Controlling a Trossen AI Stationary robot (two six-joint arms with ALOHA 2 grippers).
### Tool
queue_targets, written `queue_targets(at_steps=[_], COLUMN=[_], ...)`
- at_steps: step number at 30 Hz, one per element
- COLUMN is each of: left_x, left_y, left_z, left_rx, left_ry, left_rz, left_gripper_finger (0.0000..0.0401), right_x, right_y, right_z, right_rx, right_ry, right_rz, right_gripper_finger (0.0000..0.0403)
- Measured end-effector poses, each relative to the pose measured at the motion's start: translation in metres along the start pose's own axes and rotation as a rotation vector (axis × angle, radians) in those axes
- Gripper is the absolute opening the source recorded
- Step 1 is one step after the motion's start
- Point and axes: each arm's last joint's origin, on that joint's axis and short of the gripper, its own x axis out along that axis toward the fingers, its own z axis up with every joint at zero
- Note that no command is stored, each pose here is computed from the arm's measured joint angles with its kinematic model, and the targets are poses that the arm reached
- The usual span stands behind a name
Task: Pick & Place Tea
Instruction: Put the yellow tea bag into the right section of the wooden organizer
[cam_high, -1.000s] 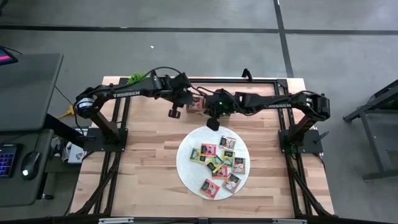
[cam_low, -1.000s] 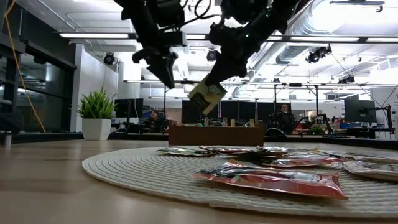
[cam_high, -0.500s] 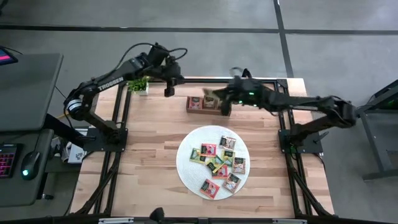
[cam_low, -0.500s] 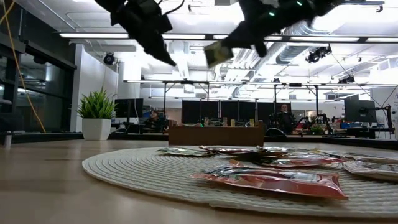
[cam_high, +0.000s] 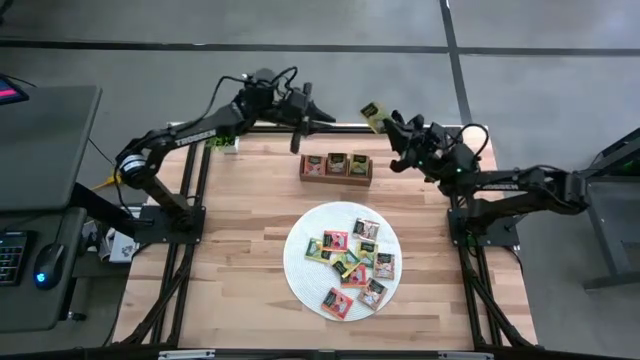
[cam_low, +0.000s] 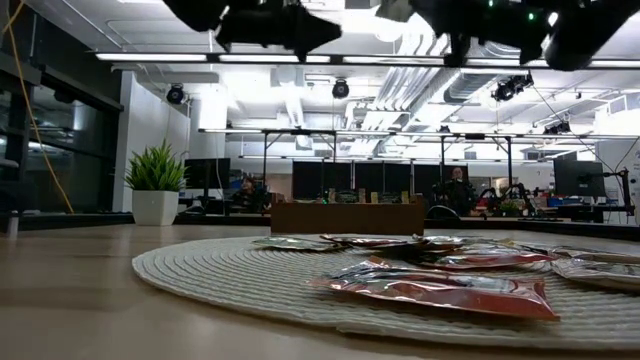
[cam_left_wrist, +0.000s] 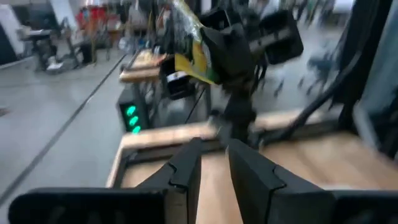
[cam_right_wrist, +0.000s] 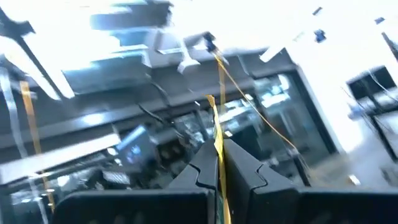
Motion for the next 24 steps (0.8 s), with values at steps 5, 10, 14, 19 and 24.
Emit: queue_targets(at_steps=[5, 10, 14, 19, 24], left_x=[0.015, 0.024, 0.026, 0.031, 0.036], left_y=[0.001, 0.0, -0.005, -0.012, -0.02], left_z=[0.014, 0.017, 0.022, 0.024, 0.025], left_rx=[-0.067, -0.16, -0.183, -0.187, -0.203], left_ry=[-0.239, -0.377, -0.416, -0.431, -0.431], left_rz=[-0.036, -0.053, -0.07, -0.073, -0.102], left_gripper_finger=[0.0079, 0.0079, 0.0079, 0.0083, 0.0122], right_x=[0.018, 0.033, 0.041, 0.045, 0.045], right_y=[0.008, 0.017, 0.02, 0.022, 0.022], right_z=[0.016, 0.028, 0.032, 0.035, 0.035], right_rx=[-0.014, -0.047, -0.068, -0.083, -0.082], right_ry=[-0.025, -0.021, 0.011, 0.016, 0.018], right_rz=[0.112, 0.195, 0.222, 0.231, 0.234], right_gripper_finger=[0.0003, 0.0003, 0.0003, 0.0003, 0.0003])
